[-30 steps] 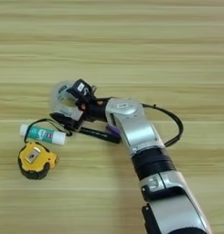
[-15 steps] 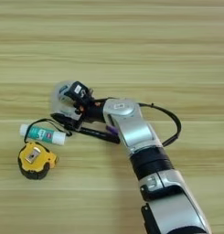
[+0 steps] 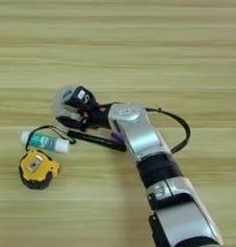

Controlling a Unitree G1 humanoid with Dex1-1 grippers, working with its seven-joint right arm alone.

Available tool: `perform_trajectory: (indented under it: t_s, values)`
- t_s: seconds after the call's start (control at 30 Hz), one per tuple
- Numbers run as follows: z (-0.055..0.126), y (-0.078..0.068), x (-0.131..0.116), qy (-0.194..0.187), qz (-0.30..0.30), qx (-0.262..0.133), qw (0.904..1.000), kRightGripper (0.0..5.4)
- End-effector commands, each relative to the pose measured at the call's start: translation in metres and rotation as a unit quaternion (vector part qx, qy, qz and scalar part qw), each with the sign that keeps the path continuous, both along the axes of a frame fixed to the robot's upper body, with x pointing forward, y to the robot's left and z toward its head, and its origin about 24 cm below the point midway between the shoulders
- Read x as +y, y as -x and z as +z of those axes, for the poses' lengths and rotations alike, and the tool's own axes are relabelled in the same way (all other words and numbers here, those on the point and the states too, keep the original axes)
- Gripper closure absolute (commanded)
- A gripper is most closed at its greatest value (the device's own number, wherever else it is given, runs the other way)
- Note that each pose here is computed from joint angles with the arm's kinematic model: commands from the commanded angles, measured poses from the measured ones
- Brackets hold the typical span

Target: Move the objects on the table

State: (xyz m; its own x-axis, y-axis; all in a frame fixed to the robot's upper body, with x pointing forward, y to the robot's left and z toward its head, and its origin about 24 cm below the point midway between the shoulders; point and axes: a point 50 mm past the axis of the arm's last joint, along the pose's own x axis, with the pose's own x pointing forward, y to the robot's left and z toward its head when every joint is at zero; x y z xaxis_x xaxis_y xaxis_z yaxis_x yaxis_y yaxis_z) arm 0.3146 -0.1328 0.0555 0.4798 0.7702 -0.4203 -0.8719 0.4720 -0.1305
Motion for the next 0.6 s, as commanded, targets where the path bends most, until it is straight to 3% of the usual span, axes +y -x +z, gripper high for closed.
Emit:
perform_trajectory:
  t_s: [0.03, 0.2, 0.6]
  values:
    - [0.015, -0.009, 0.002, 0.004, 0.002, -0.027, 0.9996, 3.00]
    - [0.000, -0.005, 0.004, 0.014, 0.014, 0.013, 0.9997, 3.34]
    - [-0.008, -0.002, 0.005, 0.022, 0.030, 0.030, 0.9989, 3.60]
